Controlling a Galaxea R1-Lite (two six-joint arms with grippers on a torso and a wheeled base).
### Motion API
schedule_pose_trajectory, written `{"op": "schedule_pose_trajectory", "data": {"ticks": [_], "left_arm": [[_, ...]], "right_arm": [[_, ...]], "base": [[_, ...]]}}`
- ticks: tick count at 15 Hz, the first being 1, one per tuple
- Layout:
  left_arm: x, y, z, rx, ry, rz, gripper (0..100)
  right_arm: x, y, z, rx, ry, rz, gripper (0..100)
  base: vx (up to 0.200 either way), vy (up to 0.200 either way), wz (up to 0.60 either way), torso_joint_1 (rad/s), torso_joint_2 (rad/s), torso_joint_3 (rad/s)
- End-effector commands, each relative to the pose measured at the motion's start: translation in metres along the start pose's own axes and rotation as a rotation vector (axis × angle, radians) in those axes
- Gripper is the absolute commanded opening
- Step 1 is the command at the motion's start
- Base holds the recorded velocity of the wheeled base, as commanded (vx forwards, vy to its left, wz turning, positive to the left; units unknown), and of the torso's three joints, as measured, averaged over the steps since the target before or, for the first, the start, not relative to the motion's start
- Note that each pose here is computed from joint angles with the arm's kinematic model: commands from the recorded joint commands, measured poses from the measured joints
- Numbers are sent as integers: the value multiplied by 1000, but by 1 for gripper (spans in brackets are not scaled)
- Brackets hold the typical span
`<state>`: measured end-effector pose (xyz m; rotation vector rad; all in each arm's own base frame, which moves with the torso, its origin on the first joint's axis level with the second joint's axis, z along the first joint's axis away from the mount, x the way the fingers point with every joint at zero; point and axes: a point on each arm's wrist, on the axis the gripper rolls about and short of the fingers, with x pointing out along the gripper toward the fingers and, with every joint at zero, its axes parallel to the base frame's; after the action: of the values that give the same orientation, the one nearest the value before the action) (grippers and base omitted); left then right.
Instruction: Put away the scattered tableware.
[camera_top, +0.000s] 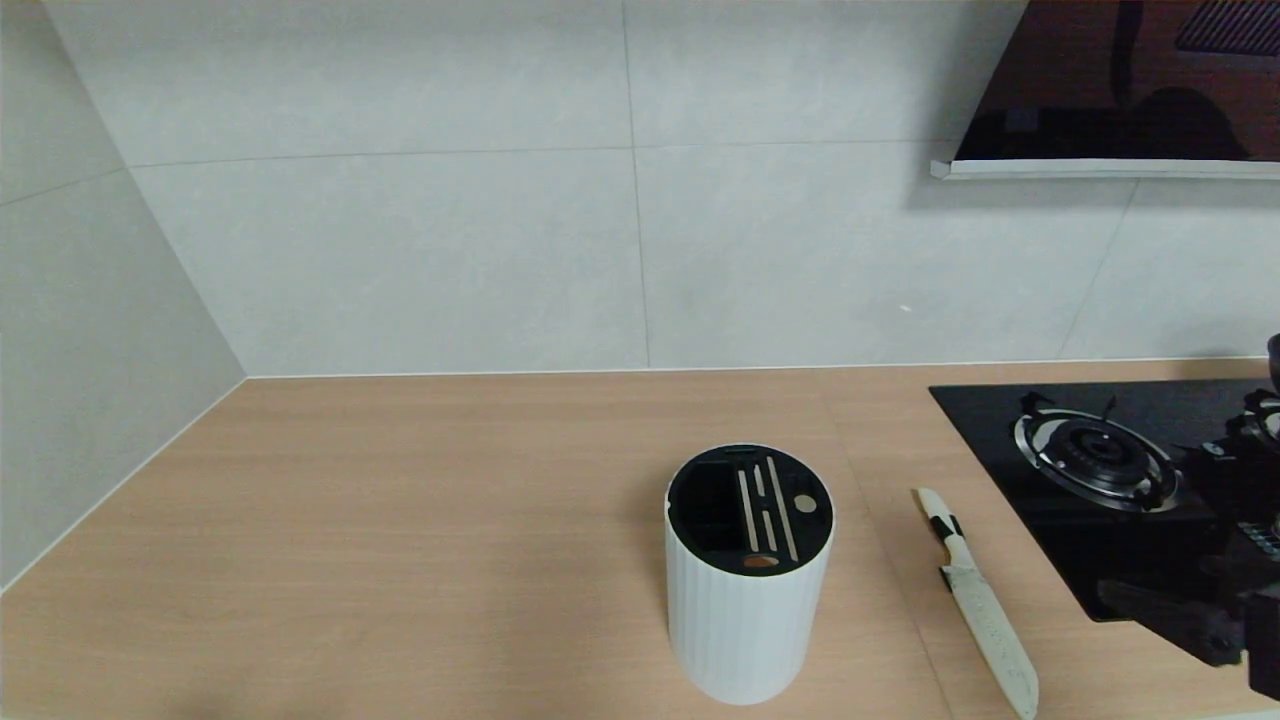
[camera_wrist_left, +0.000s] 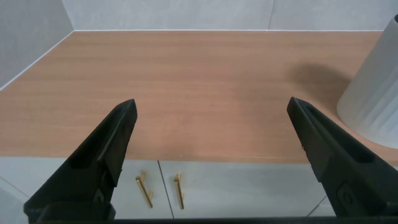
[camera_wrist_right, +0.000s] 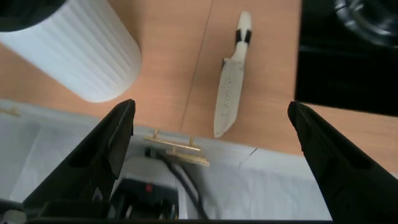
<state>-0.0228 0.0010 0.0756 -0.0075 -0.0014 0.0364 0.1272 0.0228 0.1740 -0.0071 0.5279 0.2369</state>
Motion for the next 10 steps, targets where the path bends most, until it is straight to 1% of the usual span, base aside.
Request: {"op": "schedule_pose_trajectory", "data": {"ticks": [1,3,4,5,6,7,8,10], "left_arm": [[0,0,0,0,0,0,100],[0,0,0,1,1,0,100],[0,0,0,1,1,0,100],[0,0,0,1,0,0,100],[0,0,0,1,1,0,100],[0,0,0,1,1,0,100],[0,0,0,1,1,0,100],[0,0,0,0,1,0,100]], "right_arm": [[51,5,20,-22,97,28,100],[75,16,18,-56,136,61,100],[84,18,15,-65,160,49,100],[98,17,8,-64,208,31,100],[109,17,2,-66,227,4,100],[112,16,0,-67,226,-11,100],[128,12,-9,-62,231,-52,100],[149,7,-20,-51,253,-74,100]], "base": [[0,0,0,0,0,0],[0,0,0,0,0,0],[0,0,0,0,0,0],[0,0,0,0,0,0],[0,0,0,0,0,0],[0,0,0,0,0,0],[0,0,0,0,0,0],[0,0,0,0,0,0]]}}
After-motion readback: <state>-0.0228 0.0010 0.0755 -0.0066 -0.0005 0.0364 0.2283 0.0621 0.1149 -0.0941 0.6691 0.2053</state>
